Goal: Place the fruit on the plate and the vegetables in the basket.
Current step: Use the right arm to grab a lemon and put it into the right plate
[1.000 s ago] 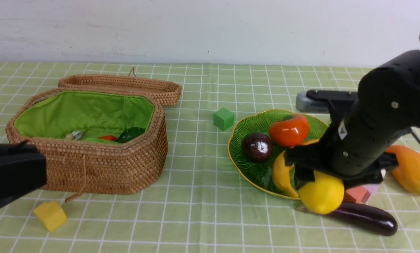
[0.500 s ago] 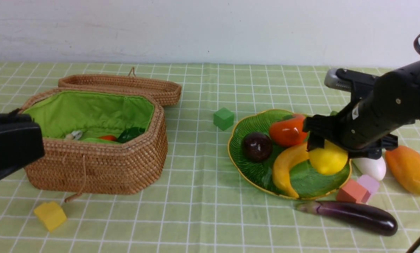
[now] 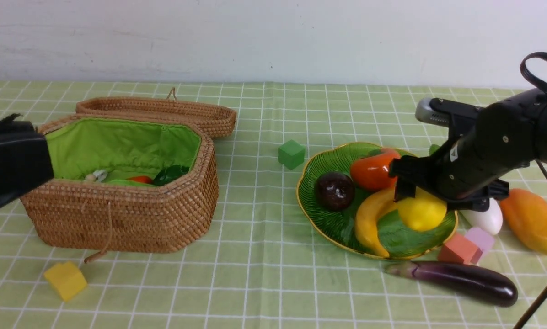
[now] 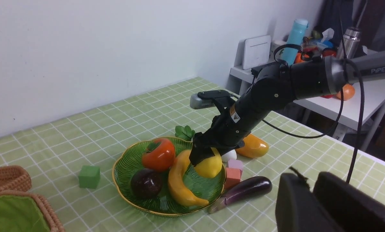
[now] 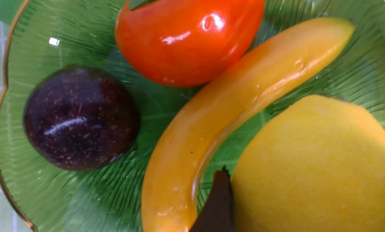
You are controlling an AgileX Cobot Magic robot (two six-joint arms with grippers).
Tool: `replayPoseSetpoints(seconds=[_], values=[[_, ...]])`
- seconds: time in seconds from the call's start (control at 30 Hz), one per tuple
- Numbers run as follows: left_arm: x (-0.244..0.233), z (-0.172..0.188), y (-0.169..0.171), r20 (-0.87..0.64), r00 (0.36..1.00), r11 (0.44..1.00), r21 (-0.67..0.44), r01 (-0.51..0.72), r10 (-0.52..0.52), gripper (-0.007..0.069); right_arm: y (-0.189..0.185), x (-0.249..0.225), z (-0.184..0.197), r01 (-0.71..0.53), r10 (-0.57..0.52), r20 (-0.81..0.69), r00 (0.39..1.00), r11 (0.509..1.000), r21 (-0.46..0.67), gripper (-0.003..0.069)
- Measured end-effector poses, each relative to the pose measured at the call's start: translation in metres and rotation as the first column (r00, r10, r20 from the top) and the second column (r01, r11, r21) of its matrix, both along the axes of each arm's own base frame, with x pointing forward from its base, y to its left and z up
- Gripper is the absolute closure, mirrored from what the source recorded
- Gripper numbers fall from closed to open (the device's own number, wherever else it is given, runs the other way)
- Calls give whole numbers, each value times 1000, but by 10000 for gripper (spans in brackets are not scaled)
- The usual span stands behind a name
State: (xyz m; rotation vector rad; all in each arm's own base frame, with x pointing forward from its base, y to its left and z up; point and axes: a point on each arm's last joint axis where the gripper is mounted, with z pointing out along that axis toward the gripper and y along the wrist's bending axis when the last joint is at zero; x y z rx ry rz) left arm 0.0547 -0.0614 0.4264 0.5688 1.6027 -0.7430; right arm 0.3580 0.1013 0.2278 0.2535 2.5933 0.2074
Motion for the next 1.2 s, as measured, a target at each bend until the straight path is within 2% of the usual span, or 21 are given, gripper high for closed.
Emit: replayPoseSetpoints(seconds=[0.4,0.73,1.2], values=[[-1,-6,0,-44,999,999,47,13,-11,533,-5,-13,37,0,-1,75,997,1000,16,49],[-1,-6,0,-49,999,999,52,15,-12,533,-4,-11,23,4,-4,19,1000,1000,1,2],[-2,-7,0,-57,998,998,60,17,-14,530,-3,-10,24,9,-10,30,1000,1000,20,2]])
